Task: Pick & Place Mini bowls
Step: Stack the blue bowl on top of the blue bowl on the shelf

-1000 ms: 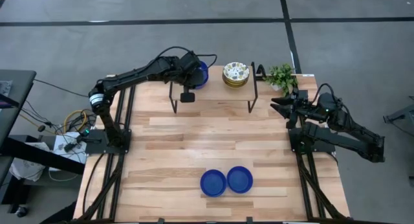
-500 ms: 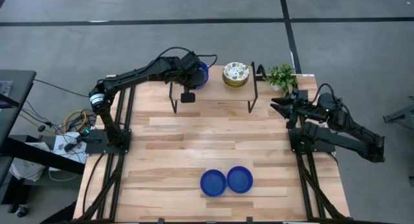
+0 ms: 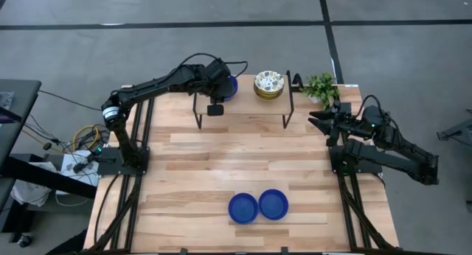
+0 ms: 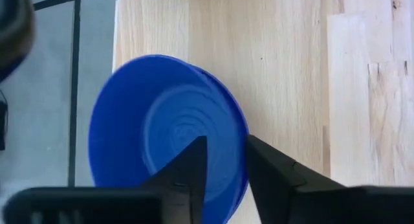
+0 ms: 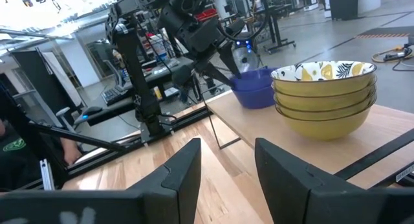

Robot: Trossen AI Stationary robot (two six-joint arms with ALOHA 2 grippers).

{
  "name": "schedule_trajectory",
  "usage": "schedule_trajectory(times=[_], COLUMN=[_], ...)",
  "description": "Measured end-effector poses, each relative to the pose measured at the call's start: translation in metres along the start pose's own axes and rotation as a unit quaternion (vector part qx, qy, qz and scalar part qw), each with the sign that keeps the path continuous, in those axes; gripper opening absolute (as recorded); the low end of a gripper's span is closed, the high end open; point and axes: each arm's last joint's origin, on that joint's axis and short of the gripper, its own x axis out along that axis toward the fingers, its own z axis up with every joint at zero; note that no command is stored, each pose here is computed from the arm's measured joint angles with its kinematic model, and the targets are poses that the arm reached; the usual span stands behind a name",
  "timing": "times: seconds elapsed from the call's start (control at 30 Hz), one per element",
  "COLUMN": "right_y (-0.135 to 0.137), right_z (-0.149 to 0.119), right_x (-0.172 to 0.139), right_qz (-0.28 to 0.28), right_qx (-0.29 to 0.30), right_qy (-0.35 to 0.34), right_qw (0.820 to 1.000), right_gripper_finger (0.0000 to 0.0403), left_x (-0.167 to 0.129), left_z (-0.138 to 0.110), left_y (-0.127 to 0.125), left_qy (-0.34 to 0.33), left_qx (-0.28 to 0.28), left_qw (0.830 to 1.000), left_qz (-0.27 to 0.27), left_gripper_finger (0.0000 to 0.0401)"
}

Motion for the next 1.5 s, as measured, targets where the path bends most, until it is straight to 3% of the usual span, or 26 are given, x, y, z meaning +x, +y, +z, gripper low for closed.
schedule_trajectory(times=[0.33,0.5,0.67,1.13,1.33,1.5], right_y=[0.0,0.0,0.0,0.0,0.0,0.0], right_z=[0.0,0.0,0.0,0.0,0.0,0.0], right_x=[0.0,0.0,0.0,0.0,0.0,0.0], right_qz=[0.0,0.0,0.0,-0.001,-0.001,-0.001], right_qx=[0.0,0.0,0.0,0.0,0.0,0.001], right_qy=[0.0,0.0,0.0,0.001,0.002,0.002], right_qw=[1.0,1.0,1.0,1.0,1.0,1.0], right_gripper_finger=[0.0137,0.0135,0.0134,0.0134,0.0133,0.0134], left_x=[-0.021,-0.041,-0.054,-0.079,-0.08,-0.077], left_z=[0.002,0.007,0.017,0.047,0.049,0.044], left_y=[-0.001,-0.01,-0.028,-0.098,-0.142,-0.182], left_qy=[-0.027,-0.058,-0.095,-0.142,-0.128,-0.119], left_qx=[0.0,-0.01,-0.044,-0.045,-0.044,-0.003], left_qw=[1.0,0.998,0.994,0.981,0.975,0.971], left_qz=[0.014,0.014,-0.027,-0.122,-0.174,-0.208], left_gripper_finger=[0.0176,0.0187,0.0186,0.0186,0.0186,0.0186])
